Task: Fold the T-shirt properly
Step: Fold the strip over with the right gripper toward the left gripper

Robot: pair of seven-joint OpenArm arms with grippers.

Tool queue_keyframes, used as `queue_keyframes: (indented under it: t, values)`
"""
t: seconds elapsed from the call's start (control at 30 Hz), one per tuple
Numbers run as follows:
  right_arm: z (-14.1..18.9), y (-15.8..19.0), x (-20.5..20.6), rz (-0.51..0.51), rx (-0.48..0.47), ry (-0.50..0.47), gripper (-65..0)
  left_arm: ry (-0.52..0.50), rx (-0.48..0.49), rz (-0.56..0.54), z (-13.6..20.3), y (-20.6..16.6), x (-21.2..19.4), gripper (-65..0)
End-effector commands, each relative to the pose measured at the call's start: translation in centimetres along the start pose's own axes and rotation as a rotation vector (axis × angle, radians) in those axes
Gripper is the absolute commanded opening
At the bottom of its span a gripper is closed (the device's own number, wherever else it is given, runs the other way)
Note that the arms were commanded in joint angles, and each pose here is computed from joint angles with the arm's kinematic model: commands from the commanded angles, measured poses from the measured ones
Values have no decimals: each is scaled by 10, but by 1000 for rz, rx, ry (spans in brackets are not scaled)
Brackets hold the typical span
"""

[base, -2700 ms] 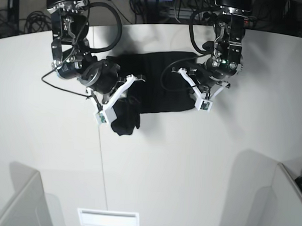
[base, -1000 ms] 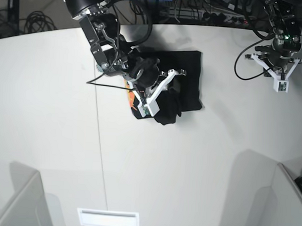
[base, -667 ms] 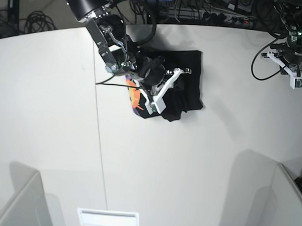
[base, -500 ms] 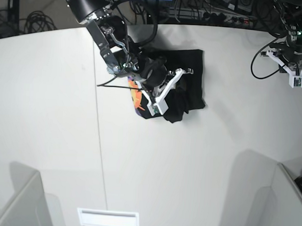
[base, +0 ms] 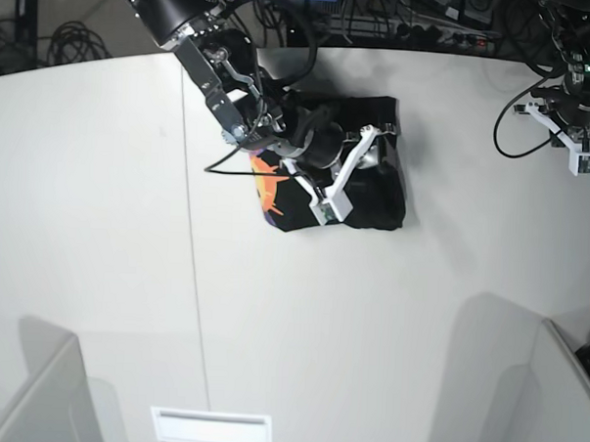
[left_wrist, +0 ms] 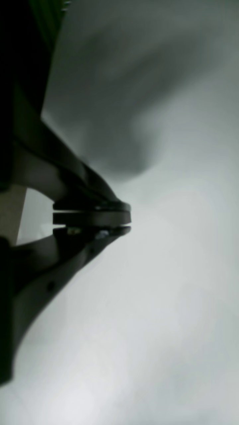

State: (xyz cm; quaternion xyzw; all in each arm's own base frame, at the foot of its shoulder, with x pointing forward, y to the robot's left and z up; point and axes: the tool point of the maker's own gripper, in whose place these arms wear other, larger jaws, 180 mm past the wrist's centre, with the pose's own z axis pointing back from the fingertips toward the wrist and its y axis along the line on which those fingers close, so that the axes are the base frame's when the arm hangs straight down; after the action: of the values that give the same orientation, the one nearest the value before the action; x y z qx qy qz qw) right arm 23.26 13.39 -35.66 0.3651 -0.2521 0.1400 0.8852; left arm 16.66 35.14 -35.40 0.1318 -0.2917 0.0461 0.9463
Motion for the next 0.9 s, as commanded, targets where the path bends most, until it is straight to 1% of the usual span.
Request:
queue_keyframes:
  t: [0.0, 0.2, 0.37, 0.43, 0.5, 0.53, 0.6, 0.63, 0.73, 0.77, 0.8, 0.83, 0.87]
  values:
    - [-1, 8, 12, 26, 22, -29, -326, -32, 20, -15, 4, 7, 10, -650]
    - [-15, 27, 0, 121, 57, 39, -330, -33, 20, -15, 4, 7, 10, -650]
    - [-20, 62, -11, 272, 125, 85, -330, -43, 22, -20, 5, 9, 14, -650]
    - [-13, 79, -4, 329, 162, 60, -330, -56, 28, -24, 4, 11, 21, -650]
    - [-1, 92, 9, 355, 195, 12, -330, -60, 31, -24, 4, 12, 23, -650]
    - [6, 92, 13, 373, 198, -10, -330, -66, 39, -13, 6, 17, 24, -650]
    - [17, 84, 18, 405, 185, -29, -330, -77, 52, -1, 7, 22, 27, -650]
    - [21, 77, 24, 405, 169, -42, -332, -79, 56, 5, 8, 24, 27, -650]
    - [29, 41, 32, 342, 90, -63, -338, -76, 51, 4, 7, 22, 26, -650]
    - [32, 27, 36, 311, 60, -75, -363, -77, 48, 5, 7, 21, 26, -650]
    - [36, 13, 38, 273, 30, -90, -413, -84, 30, 14, 7, 16, 27, -650]
    - [41, -1, 41, 238, 0, -105, -477, -93, -3, 21, 6, 8, 29, -650]
    - [47, -13, 44, 199, -26, -125, -567, -101, -60, 27, 4, -6, 30, -650]
